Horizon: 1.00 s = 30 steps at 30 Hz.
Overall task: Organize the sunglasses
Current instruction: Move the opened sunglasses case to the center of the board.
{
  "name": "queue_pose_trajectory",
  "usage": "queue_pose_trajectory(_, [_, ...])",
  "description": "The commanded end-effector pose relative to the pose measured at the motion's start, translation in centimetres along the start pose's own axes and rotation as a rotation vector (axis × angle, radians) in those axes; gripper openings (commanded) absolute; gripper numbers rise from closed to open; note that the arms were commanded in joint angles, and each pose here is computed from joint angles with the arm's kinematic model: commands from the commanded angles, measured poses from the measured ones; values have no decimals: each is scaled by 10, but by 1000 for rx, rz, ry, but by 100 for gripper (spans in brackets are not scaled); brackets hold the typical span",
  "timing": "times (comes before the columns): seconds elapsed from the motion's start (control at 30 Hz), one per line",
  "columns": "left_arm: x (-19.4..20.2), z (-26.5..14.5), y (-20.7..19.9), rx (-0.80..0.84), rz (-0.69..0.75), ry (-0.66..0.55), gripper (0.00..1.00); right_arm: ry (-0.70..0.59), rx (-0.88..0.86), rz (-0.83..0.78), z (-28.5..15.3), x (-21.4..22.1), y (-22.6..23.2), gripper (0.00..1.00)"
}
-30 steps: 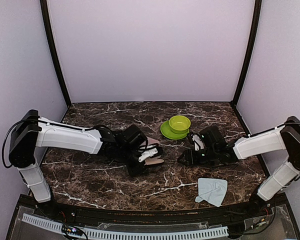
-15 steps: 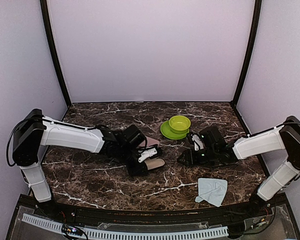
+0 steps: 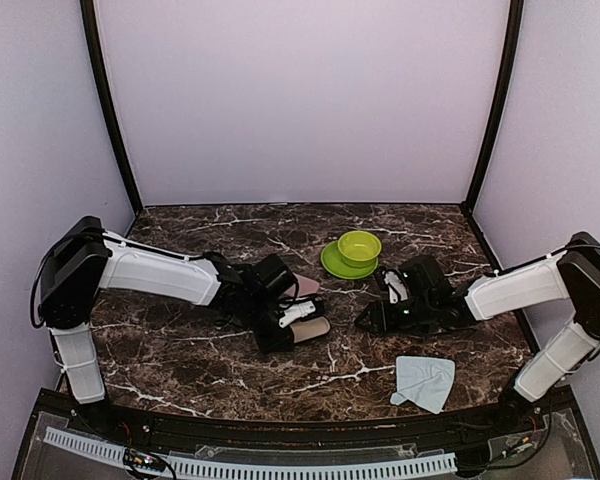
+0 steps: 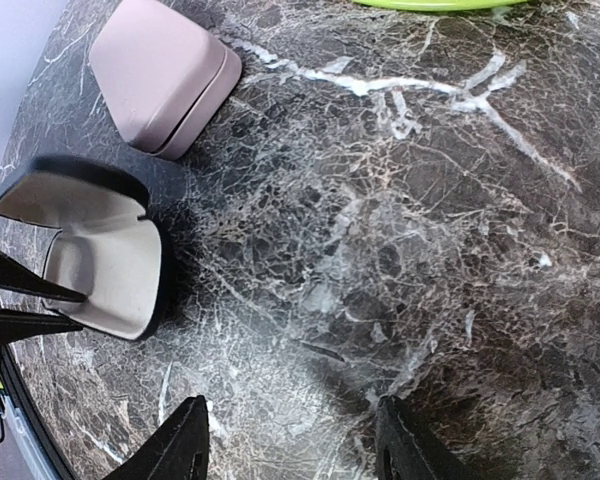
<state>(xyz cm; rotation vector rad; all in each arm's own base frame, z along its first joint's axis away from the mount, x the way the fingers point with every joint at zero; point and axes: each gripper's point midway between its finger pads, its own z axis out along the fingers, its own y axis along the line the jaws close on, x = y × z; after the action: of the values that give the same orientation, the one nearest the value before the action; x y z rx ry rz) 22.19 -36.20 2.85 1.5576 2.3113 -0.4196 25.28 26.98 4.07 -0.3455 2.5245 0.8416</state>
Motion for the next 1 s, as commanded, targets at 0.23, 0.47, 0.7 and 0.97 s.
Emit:
queue_pose_trajectory(0.23, [0, 1, 27, -61, 23, 20, 10, -14, -16, -7, 2, -2, 2, 57])
queue_pose_trajectory(0.47, [0, 0, 45, -116, 71, 35, 13, -12, -26, -6, 4, -2, 3, 57])
queue_pose_trajectory(0.7, [2, 2, 56, -159, 139, 58, 15, -12, -24, -6, 4, -1, 3, 57])
queue_pose_trajectory(0.97, [-4, -4, 64, -179, 166, 57, 15, -11, -28, -4, 4, -1, 3, 57])
